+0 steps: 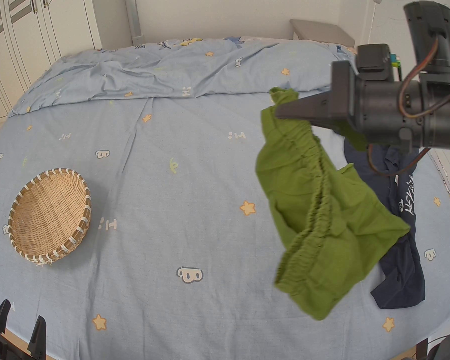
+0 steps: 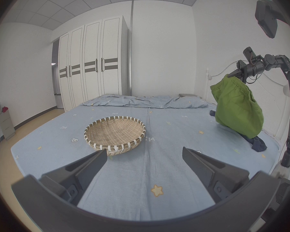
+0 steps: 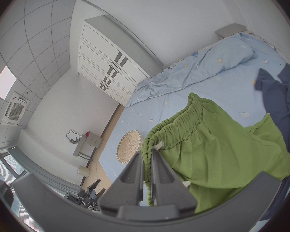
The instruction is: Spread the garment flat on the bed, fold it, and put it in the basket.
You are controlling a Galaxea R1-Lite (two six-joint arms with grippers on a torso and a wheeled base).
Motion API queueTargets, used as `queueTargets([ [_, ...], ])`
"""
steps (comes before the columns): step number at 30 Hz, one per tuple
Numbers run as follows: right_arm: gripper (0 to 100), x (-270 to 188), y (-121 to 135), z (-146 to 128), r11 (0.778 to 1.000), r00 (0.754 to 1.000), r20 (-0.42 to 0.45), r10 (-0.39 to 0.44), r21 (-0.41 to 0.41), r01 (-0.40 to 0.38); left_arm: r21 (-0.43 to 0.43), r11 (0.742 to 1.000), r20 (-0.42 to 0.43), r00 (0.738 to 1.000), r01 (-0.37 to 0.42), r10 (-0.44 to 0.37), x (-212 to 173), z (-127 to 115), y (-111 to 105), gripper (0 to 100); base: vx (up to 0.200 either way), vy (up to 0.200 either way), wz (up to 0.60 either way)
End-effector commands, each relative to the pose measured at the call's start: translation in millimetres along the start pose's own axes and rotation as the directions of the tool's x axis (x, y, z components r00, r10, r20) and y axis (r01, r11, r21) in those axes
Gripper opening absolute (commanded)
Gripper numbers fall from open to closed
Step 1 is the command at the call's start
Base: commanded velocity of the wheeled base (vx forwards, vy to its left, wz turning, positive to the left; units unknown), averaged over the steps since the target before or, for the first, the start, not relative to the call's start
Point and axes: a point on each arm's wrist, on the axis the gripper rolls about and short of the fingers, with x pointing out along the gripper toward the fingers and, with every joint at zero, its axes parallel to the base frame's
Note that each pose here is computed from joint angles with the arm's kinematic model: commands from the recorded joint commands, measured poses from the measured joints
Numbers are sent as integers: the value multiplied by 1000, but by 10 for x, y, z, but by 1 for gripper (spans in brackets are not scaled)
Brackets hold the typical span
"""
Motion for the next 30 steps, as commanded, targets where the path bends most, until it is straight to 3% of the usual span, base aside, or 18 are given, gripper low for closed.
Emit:
queueTargets([
  [1, 0, 547, 264, -339, 999, 996, -83, 37, -10, -38, -1, 1000, -1, 1000, 0, 0, 1, -52, 1, 100, 0, 0, 0],
  [10, 0, 1067, 372, -646, 999, 987, -160, 13, -39, -19, -1, 1000, -1, 1000, 0, 0, 1, -52, 1, 100, 0, 0, 0],
  [20, 0, 1310, 302, -701, 999, 989, -145, 9, -44, -15, -1, 1000, -1, 1000, -1, 1, 1, -52, 1, 100, 0, 0, 0],
  [21, 100, 1339, 288, -707, 999, 989, -151, 9, -42, -16, -1, 1000, -1, 1000, 0, 0, 1, -52, 1, 100, 0, 0, 0],
  [30, 100, 1653, 230, -752, 998, 987, -158, -2, -68, -9, -1, 1000, -1, 1000, 0, 0, 1, -52, 1, 100, 0, 0, 0],
])
